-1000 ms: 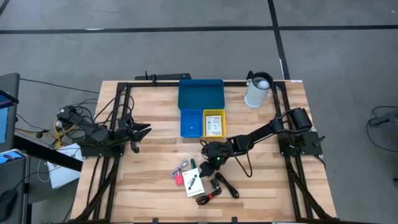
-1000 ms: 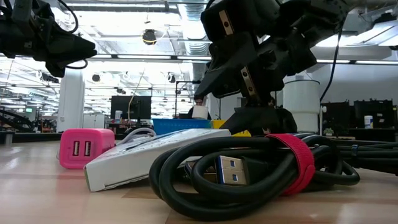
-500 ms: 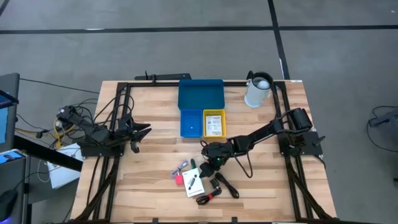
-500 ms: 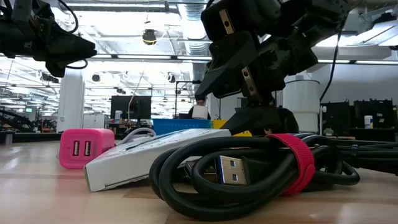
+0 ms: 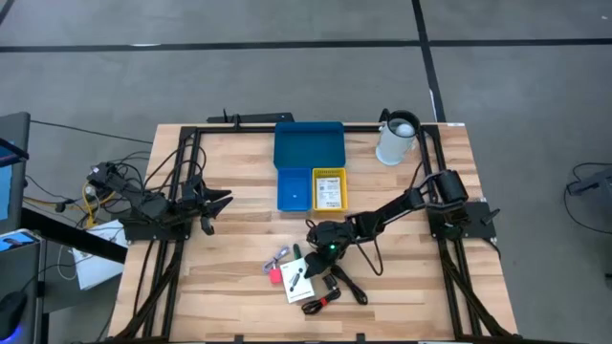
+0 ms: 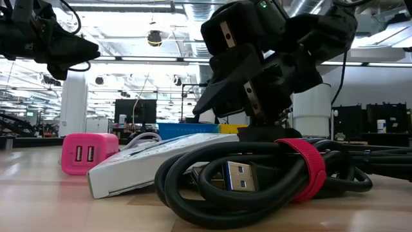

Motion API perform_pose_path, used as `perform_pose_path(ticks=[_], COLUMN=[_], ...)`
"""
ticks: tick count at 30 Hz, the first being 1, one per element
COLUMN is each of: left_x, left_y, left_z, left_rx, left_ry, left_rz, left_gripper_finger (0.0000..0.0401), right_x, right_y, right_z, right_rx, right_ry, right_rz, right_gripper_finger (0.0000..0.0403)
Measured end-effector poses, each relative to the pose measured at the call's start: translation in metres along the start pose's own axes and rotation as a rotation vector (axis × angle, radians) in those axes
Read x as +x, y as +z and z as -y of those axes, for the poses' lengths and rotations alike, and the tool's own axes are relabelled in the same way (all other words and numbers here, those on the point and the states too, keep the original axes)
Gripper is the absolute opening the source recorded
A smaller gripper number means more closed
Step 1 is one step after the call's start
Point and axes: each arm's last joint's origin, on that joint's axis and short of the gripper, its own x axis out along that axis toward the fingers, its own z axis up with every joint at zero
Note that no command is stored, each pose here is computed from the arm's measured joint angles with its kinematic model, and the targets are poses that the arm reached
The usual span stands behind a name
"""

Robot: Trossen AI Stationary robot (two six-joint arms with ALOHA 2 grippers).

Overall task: Pick and place items into bin
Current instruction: Put the white card reader box into the yellow bin

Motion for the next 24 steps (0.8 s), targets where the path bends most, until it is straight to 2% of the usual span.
perform_pose_path(ticks=[24], left_x=[0.0000], left_y=[0.0000], left_z=[0.0000], left_rx=[0.000], left_ry=[0.000], left_rz=[0.000], left_gripper_finger=[0.0095], right_x=[-0.0011], right_y=[0.0026], right_z=[-0.0007], right_rx=[0.015], right_ry=[0.013], right_rz=[0.010], right_gripper_finger=[0.0225])
